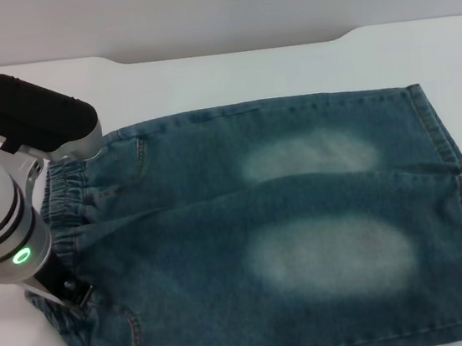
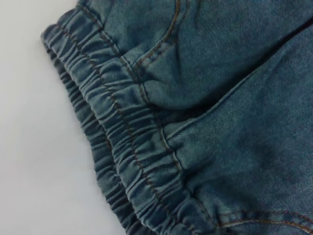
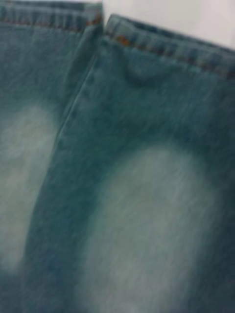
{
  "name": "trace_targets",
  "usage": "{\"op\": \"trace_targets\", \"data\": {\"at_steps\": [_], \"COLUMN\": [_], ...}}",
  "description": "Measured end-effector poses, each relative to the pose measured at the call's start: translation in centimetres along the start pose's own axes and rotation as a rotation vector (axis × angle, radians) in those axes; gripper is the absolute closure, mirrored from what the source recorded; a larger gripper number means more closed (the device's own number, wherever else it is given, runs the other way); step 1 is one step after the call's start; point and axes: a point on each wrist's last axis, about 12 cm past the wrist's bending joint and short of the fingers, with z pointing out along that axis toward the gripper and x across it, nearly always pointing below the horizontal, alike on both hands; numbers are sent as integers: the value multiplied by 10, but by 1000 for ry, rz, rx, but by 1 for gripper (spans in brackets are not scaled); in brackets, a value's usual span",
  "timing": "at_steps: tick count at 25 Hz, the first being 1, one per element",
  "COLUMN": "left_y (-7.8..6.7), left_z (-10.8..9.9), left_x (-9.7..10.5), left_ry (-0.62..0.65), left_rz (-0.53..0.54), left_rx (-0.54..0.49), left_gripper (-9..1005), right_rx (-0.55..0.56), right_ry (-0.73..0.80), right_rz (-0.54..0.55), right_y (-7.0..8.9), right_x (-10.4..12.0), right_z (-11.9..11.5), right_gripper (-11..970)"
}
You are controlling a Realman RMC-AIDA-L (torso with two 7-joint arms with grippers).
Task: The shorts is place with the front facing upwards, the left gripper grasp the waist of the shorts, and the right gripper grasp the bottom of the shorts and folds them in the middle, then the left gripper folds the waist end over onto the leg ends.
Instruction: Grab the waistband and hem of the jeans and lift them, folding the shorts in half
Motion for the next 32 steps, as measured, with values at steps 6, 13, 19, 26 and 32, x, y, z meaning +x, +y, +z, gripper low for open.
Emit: {"op": "trace_targets", "data": {"at_steps": [6,13,19,26,32], "left_y": [0,1,1,0,-1], "left_z": [2,3,3,-2,-4], "left_x": [-3,-5,-5,-6,-8], "left_ry": [5,7,7,-8,-11], "left_rz": [1,8,6,5,10], "left_rx": [-1,-2,-2,-5,-8], "left_gripper": [932,932,932,924,918], "right_rx": [22,20,11,-14,-19], "right_ry": [33,41,29,46,69], "right_rz": [-21,-10,4,27,41], "right_y": [0,1,5,6,4], "right_x": [0,-1,-1,3,7], "right_z": [0,-1,-4,1,7], "right_gripper": [420,172,171,171,172]}}
